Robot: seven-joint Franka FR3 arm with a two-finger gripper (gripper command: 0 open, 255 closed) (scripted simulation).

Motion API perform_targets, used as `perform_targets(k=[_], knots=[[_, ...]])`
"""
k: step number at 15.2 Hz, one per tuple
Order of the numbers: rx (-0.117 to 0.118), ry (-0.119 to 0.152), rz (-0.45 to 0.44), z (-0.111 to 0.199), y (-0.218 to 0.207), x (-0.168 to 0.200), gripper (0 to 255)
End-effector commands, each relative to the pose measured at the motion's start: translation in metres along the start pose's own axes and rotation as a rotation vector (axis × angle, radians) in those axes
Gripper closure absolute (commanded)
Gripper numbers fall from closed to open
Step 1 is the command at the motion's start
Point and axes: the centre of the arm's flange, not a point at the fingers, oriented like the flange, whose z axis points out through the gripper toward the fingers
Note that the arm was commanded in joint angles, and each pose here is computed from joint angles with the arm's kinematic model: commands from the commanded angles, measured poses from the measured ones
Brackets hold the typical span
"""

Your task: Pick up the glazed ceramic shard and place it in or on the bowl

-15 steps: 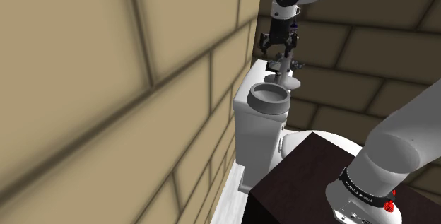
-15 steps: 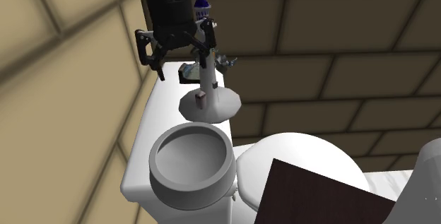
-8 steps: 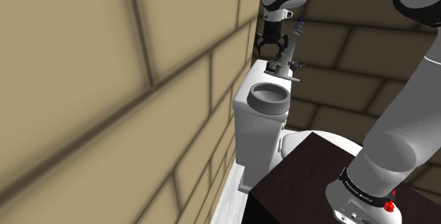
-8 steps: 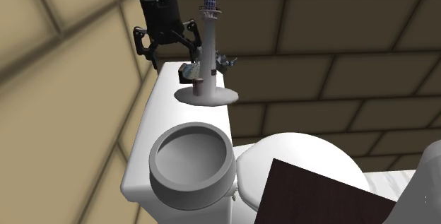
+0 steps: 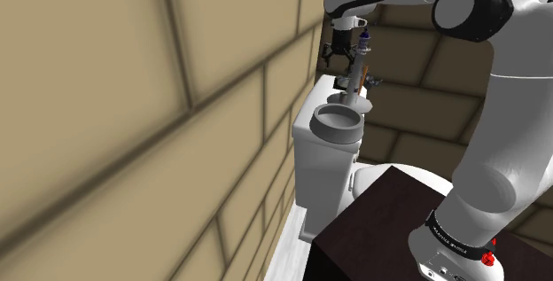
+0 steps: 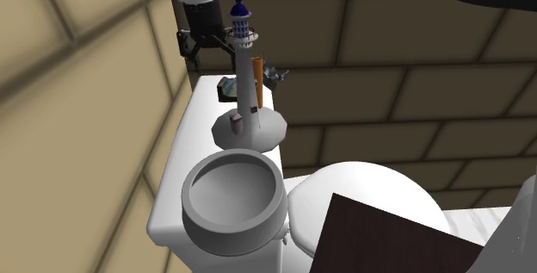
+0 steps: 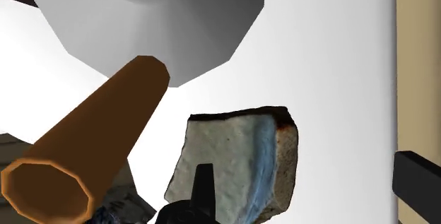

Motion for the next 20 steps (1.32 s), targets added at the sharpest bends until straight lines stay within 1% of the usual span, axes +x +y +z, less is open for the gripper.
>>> perform_targets(k=[1,8,15,16,20], knots=[[-0.002,-0.001,0.029,0.007,-0.002,0.008,0],[-0.002,-0.001,0.029,0.042,-0.002,0.008,0],[-0.002,-0.001,0.029,0.042,-0.002,0.008,0],[-0.002,-0.001,0.029,0.042,-0.003,0.008,255],[-0.002,-0.001,0.029,0.041,-0.002,0.005,255]])
